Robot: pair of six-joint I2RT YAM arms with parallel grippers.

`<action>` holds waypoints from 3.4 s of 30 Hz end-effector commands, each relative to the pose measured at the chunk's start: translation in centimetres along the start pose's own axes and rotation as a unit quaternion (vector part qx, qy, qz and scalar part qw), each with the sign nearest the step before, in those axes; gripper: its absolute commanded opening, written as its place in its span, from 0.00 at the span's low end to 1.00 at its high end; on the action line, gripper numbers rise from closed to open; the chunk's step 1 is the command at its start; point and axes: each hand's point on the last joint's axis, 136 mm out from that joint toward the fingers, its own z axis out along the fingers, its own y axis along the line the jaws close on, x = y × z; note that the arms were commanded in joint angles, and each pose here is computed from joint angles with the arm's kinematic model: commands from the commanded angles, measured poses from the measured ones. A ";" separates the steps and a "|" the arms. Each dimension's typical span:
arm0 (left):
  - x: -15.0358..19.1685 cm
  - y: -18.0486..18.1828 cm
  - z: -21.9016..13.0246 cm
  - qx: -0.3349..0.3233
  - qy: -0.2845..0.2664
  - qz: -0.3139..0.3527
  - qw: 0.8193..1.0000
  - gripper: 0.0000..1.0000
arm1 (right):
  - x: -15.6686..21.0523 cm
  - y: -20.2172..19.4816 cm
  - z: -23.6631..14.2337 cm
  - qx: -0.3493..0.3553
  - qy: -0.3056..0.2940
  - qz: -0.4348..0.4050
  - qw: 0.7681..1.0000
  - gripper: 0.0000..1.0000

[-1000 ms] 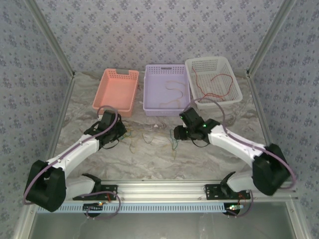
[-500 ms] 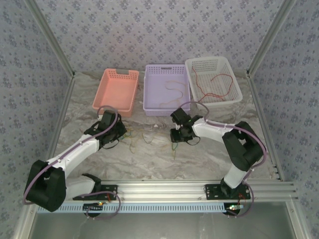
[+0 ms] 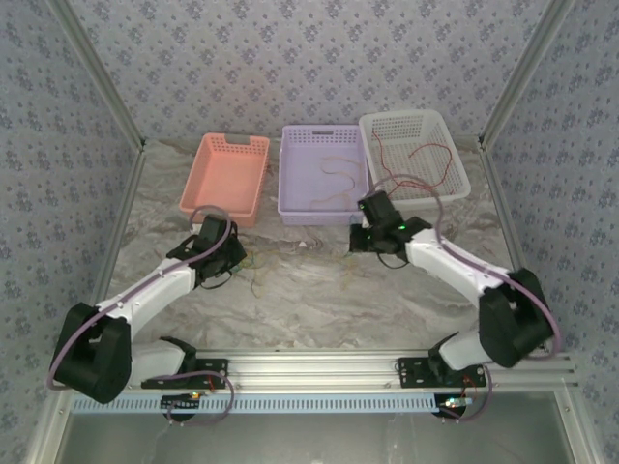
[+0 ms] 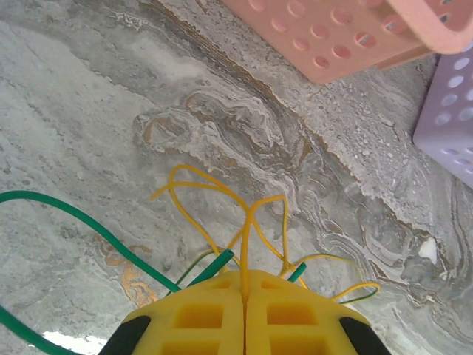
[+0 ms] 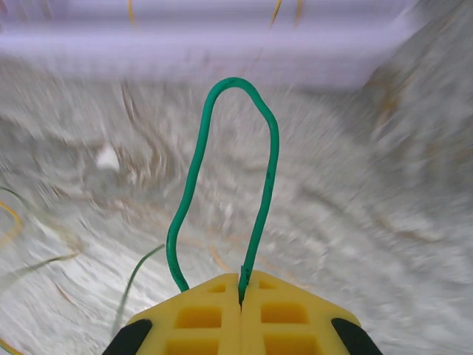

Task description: Untangle the cables

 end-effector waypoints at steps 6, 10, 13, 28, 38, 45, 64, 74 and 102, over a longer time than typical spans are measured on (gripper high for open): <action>-1.2 1.1 0.2 -0.034 -0.030 -0.009 0.999 0.00 | -5.5 -3.2 -7.4 -0.006 -0.076 0.039 0.996 0.00; -1.4 1.8 0.4 -0.052 -0.035 -0.005 0.998 0.00 | -7.4 -5.1 -10.0 0.005 -0.105 0.058 0.993 0.00; -1.2 2.4 0.7 -0.066 -0.036 -0.002 0.997 0.00 | -8.7 -7.0 -11.7 0.016 -0.127 0.081 0.988 0.00; -1.0 4.3 1.3 -0.091 -0.036 -0.008 0.995 0.00 | -11.8 -16.5 -19.9 0.077 -0.216 0.221 0.948 0.00; -1.1 3.5 1.5 -0.074 -0.029 -0.002 0.997 0.00 | -14.3 -13.8 -20.8 0.022 -0.240 0.199 0.950 0.00; -3.5 -2.1 -3.0 0.035 -0.052 0.023 0.998 0.51 | -12.7 -6.8 -16.4 -0.043 -0.191 0.102 0.975 0.00; 6.0 -21.0 -10.8 0.351 -0.101 0.448 0.816 0.77 | -11.9 1.0 -16.0 -0.142 -0.148 -0.007 0.979 0.00; 8.1 -24.6 -5.4 0.318 -0.153 0.554 0.754 0.82 | -11.0 2.9 -17.7 -0.183 -0.127 -0.018 0.975 0.00; 2.5 -20.8 -1.3 0.233 -0.140 0.401 0.875 0.00 | -11.1 -2.0 -19.2 -0.102 -0.174 0.038 0.979 0.00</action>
